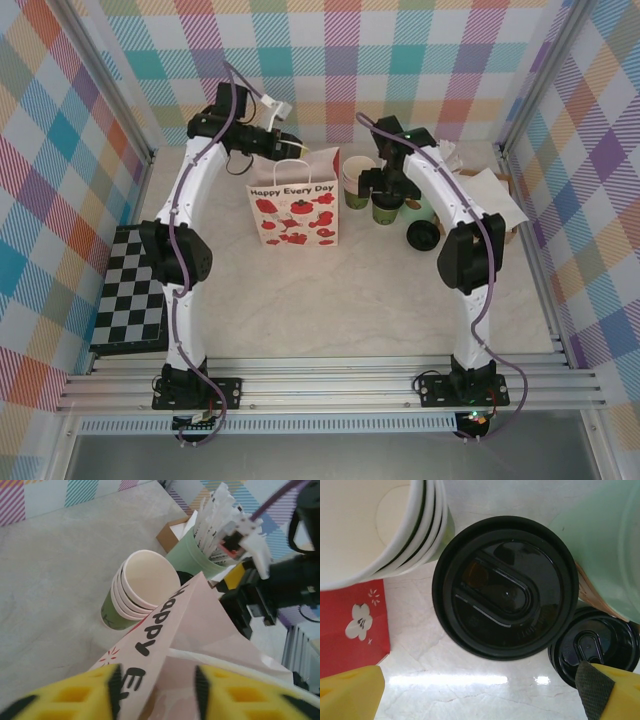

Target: Pack the takeout coffee

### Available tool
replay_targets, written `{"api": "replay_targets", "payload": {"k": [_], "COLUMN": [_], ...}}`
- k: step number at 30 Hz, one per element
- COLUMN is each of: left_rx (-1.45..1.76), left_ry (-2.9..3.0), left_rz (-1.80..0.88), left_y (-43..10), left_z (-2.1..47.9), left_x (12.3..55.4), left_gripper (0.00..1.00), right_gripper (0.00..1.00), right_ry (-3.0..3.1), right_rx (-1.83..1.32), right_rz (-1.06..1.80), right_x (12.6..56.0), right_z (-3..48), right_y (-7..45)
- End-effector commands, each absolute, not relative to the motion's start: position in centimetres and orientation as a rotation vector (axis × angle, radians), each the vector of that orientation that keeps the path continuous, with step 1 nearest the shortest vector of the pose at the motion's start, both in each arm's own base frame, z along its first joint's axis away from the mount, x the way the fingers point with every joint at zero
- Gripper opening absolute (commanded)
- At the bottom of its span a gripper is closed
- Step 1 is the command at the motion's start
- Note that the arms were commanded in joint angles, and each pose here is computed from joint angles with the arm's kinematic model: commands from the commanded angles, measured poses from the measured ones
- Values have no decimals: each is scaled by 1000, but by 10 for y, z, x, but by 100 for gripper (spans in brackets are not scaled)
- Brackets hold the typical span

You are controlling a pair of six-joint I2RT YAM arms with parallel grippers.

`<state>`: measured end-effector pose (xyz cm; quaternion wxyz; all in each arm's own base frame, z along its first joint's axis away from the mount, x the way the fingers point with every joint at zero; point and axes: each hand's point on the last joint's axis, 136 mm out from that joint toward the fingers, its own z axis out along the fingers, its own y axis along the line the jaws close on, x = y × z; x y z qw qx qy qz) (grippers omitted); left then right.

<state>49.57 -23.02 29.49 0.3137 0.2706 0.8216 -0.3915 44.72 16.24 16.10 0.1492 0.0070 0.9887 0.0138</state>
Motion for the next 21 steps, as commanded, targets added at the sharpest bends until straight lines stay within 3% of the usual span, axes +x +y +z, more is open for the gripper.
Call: {"api": "replay_targets", "payload": {"k": [1,4,9,21], "left_rx": [689,603,440,430], "left_ry": [2134,2145,2133,2126], "left_rz": [-1061,-1080,-1115,-1059], "left_y": [-225,-217,-191,-182], "left_z": [313,318,337,344], "left_x": [495,503,516,516], "left_gripper": [72,99,100,100], "right_gripper": [100,100,100,100], "right_ry": [2847,2853,2839,2792], "right_rx": [86,132,181,133], "right_rz": [-14,-87,-157,-47], "right_x": [455,455,455,478], "right_z": [142,132,125,103], "right_y": [155,147,137,145]}}
